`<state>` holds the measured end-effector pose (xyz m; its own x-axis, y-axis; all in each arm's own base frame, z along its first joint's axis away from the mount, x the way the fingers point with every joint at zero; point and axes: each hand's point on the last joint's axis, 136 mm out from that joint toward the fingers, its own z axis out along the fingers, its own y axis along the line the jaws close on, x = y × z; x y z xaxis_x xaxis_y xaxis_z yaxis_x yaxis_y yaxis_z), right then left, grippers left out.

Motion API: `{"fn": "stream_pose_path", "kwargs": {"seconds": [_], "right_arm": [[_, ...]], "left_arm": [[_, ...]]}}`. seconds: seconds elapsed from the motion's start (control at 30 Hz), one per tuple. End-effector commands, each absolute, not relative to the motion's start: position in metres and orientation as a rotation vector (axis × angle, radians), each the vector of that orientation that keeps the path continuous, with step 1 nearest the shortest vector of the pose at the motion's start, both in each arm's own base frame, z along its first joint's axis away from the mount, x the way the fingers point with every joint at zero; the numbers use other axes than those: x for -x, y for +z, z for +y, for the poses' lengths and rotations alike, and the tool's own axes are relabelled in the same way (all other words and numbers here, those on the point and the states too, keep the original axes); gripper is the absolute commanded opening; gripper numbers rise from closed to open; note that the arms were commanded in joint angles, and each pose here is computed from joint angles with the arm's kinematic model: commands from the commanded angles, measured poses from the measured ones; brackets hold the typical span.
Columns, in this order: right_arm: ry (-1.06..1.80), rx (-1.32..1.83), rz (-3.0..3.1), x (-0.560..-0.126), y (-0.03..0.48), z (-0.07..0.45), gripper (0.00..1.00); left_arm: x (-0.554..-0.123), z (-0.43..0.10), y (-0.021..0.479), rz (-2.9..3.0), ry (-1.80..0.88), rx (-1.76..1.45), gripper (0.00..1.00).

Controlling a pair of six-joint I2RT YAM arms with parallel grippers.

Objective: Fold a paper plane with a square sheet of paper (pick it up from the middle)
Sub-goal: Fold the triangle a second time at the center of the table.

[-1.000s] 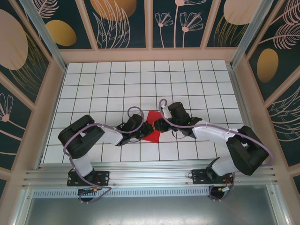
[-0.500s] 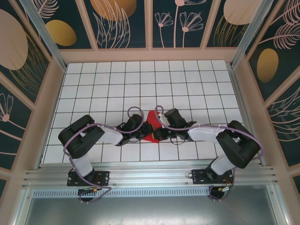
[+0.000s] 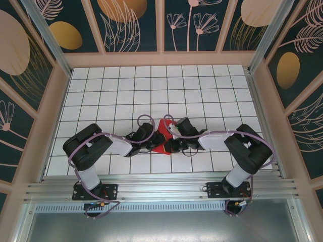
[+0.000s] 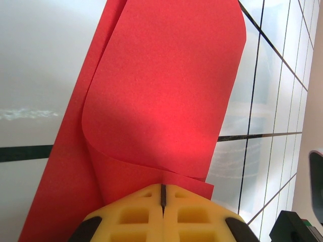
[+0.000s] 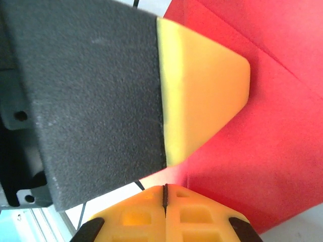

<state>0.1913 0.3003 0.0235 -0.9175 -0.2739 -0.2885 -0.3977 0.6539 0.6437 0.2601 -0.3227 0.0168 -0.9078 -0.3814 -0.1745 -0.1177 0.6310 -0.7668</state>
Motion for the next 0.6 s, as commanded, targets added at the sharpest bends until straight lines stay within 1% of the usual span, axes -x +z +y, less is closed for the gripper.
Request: {"fn": "stream_pose_path", "kwargs": {"seconds": [0.0,0.13,0.57], "right_arm": [[1.135,0.558,2.773,-0.176,0.013,0.292,0.06],[1.125,0.555,2.806,-0.170,0.007,0.286,0.08],[1.118,0.518,2.857,-0.154,-0.001,0.269,0.09]], "left_arm": [[-0.250,-0.308,-0.004,2.601,-1.058,0.418,0.00],[-0.250,-0.307,-0.005,2.605,-1.056,0.419,0.00],[-0.247,-0.302,-0.011,2.618,-1.026,0.433,0.00]]}}
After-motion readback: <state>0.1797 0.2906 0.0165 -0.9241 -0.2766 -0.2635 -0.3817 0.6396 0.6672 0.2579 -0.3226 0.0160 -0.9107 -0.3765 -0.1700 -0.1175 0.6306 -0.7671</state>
